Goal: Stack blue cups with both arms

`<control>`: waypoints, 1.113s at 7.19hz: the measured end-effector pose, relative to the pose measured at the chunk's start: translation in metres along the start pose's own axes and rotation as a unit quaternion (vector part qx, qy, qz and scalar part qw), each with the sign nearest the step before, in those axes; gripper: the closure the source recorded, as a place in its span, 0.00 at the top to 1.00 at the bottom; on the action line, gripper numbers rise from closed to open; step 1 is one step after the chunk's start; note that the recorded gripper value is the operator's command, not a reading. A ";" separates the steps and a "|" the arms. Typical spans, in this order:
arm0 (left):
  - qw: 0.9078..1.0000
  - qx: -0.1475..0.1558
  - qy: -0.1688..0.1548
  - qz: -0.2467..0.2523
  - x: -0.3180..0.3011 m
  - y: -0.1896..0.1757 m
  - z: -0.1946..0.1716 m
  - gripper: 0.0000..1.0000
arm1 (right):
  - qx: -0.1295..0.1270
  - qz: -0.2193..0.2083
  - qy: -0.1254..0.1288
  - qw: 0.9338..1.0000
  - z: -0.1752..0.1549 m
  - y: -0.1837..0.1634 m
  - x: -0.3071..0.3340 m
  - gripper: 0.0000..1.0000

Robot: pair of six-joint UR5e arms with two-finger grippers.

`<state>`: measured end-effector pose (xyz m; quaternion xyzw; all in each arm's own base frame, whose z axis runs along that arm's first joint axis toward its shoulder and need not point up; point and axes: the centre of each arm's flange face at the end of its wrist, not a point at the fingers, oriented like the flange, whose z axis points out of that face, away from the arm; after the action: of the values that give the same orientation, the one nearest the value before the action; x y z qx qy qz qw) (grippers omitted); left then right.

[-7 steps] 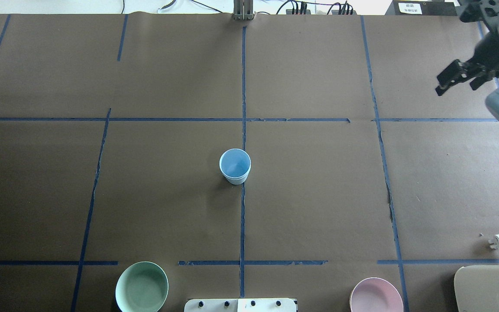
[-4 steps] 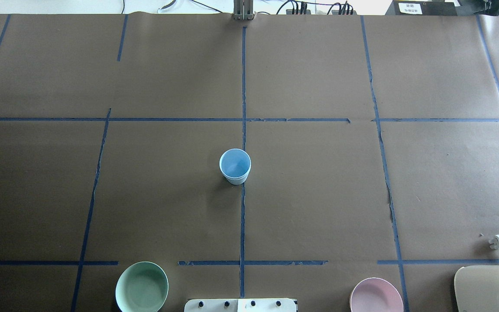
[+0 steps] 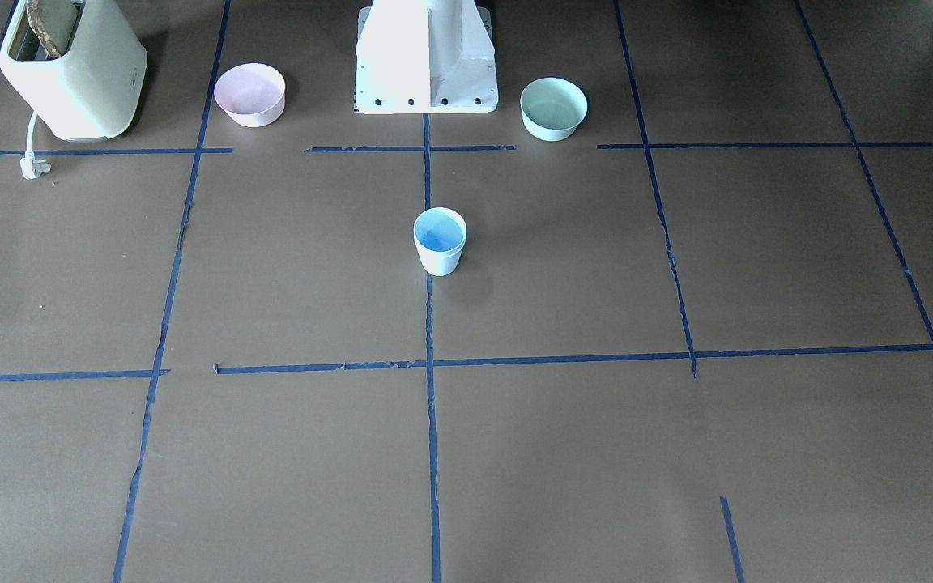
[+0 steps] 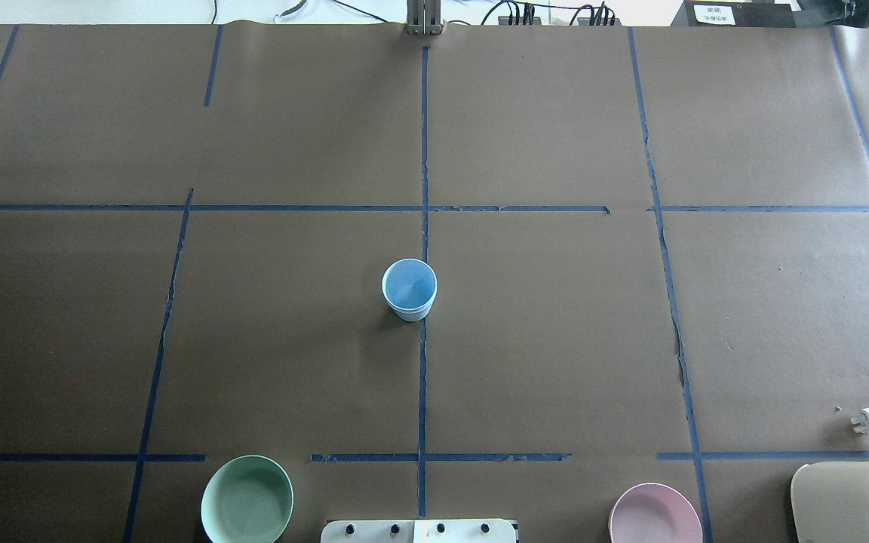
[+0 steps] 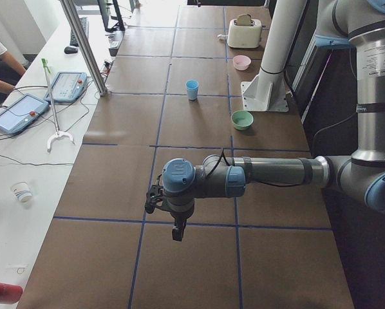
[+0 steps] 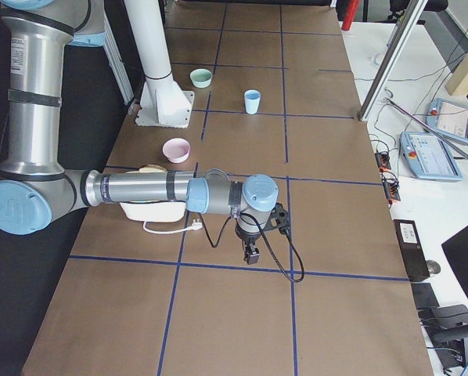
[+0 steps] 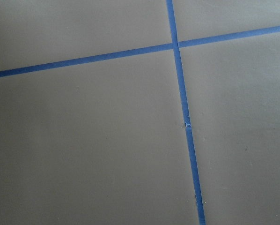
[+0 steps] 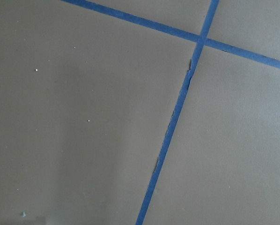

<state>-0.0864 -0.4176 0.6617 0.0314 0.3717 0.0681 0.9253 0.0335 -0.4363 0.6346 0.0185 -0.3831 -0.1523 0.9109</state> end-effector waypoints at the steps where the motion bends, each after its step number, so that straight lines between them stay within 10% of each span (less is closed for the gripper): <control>1: 1.000 -0.008 0.002 -0.003 -0.001 0.008 0.007 1.00 | 0.002 0.005 -0.001 1.000 -0.001 0.000 -0.001 1.00; 8: 1.000 -0.011 0.001 0.001 -0.001 0.019 0.015 1.00 | -0.001 0.009 -0.003 1.000 0.001 -0.001 -0.001 1.00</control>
<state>-0.0791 -0.3996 0.6751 0.0213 0.3721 0.0729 0.9251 0.0318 -0.4364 0.6349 0.0142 -0.3858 -0.1444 0.9111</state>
